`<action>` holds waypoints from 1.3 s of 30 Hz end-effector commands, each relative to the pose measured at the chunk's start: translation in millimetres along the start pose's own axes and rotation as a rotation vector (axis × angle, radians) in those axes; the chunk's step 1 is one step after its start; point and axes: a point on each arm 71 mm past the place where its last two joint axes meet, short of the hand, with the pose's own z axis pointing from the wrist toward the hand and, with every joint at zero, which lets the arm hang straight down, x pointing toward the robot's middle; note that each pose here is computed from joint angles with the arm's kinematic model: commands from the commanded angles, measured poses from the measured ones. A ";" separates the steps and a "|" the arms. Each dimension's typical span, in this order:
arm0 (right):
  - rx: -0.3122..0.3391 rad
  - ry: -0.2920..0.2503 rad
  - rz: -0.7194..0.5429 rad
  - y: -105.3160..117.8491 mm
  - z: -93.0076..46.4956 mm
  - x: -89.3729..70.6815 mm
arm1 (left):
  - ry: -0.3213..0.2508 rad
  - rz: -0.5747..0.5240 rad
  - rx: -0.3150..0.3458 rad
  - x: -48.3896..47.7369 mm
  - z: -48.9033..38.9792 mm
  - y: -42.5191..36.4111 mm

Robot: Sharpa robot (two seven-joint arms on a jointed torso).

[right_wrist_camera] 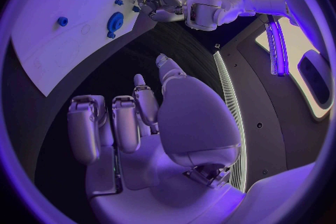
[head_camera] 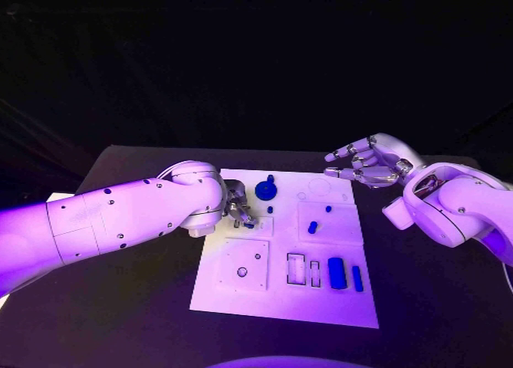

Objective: Assemble the parts on the task board

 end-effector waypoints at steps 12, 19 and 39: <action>-0.004 0.018 0.001 0.3 -0.1 2.0 | 0.049 0.028 -0.061 7.7 3.3 6.2; -0.005 0.020 0.000 0.6 -0.6 2.2 | 0.066 0.013 -0.069 8.1 5.4 5.8; -0.016 0.016 0.001 2.5 -2.1 2.2 | 0.048 0.020 -0.087 6.0 12.3 4.1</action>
